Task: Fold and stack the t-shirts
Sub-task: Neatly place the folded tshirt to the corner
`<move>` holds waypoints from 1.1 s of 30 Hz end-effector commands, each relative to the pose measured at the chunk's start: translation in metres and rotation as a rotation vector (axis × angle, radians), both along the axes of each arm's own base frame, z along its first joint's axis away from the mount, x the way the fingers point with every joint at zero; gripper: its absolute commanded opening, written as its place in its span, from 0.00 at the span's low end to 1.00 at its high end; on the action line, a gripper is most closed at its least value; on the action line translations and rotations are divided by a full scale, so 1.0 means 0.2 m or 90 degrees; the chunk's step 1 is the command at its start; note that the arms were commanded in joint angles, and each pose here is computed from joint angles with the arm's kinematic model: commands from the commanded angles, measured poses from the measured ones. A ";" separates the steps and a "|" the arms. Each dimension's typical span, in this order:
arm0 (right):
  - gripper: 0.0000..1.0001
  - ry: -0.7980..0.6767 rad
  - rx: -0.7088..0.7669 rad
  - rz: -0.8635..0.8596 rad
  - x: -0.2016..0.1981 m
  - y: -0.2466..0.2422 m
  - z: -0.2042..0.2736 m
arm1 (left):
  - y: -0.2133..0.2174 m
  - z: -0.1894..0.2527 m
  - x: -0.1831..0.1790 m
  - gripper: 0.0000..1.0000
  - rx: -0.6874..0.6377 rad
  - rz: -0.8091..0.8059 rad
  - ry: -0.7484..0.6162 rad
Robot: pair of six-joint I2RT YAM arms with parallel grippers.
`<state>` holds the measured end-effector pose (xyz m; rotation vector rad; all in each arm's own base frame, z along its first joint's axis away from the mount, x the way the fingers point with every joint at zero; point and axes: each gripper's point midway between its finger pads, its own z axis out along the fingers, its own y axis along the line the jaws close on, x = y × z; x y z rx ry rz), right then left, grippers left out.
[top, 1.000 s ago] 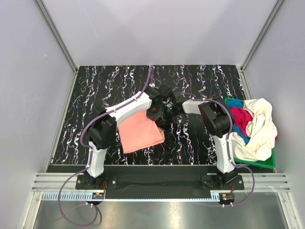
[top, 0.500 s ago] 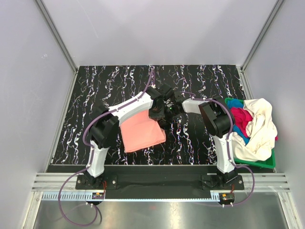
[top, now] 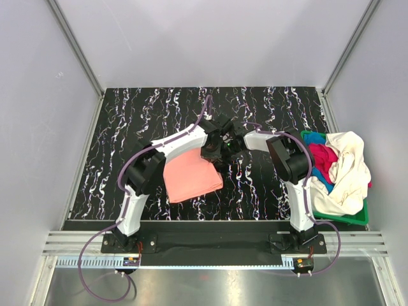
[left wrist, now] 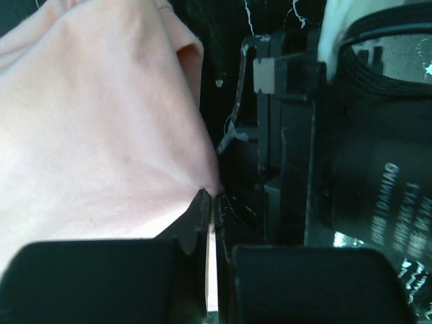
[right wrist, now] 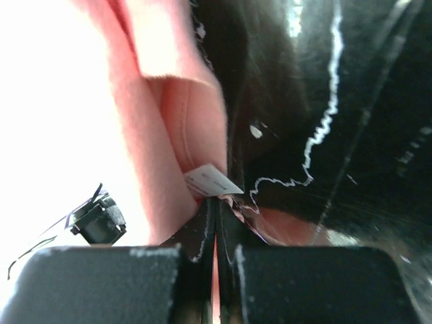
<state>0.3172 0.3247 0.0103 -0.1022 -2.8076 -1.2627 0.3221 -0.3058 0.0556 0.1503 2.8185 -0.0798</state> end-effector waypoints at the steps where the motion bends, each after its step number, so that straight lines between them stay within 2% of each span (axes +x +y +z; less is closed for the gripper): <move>1: 0.00 -0.024 -0.091 -0.007 0.01 -0.11 -0.02 | -0.07 0.04 0.09 0.02 -0.047 -0.020 -0.054; 2: 0.00 -0.040 -0.095 -0.001 0.03 -0.12 0.01 | -0.08 0.05 0.10 0.06 -0.059 -0.020 -0.061; 4: 0.01 -0.049 -0.113 -0.006 0.03 -0.17 0.07 | -0.07 0.11 0.08 0.24 -0.078 -0.022 -0.078; 6: 0.03 -0.070 -0.125 -0.012 0.08 -0.22 0.13 | -0.08 0.19 0.09 0.31 -0.106 -0.017 -0.108; 7: 0.10 -0.070 -0.138 -0.004 0.06 -0.25 0.16 | -0.07 0.29 0.09 0.38 -0.128 -0.015 -0.133; 11: 0.15 -0.107 -0.182 0.011 0.06 -0.37 0.25 | -0.04 0.52 0.07 0.54 -0.178 -0.022 -0.197; 14: 0.18 -0.132 -0.178 0.027 0.00 -0.40 0.33 | 0.00 0.71 0.05 0.58 -0.213 -0.024 -0.241; 17: 0.20 -0.144 -0.116 0.062 -0.08 -0.35 0.41 | 0.06 0.73 0.01 0.58 -0.226 -0.019 -0.238; 20: 0.20 -0.119 -0.026 0.115 -0.18 -0.24 0.46 | 0.14 0.68 -0.02 0.49 -0.238 -0.009 -0.208; 23: 0.19 -0.087 0.011 0.154 -0.25 -0.13 0.44 | 0.25 0.52 -0.05 0.40 -0.234 0.024 -0.154; 26: 0.18 -0.029 0.035 0.171 -0.31 -0.08 0.37 | 0.33 0.37 -0.13 0.37 -0.244 0.046 -0.095; 28: 0.16 -0.021 0.040 0.172 -0.33 -0.08 0.34 | 0.36 0.33 -0.16 0.32 -0.252 0.052 -0.084; 33: 0.15 0.011 0.030 0.168 -0.39 -0.16 0.22 | 0.40 0.15 -0.31 0.29 -0.254 0.069 -0.026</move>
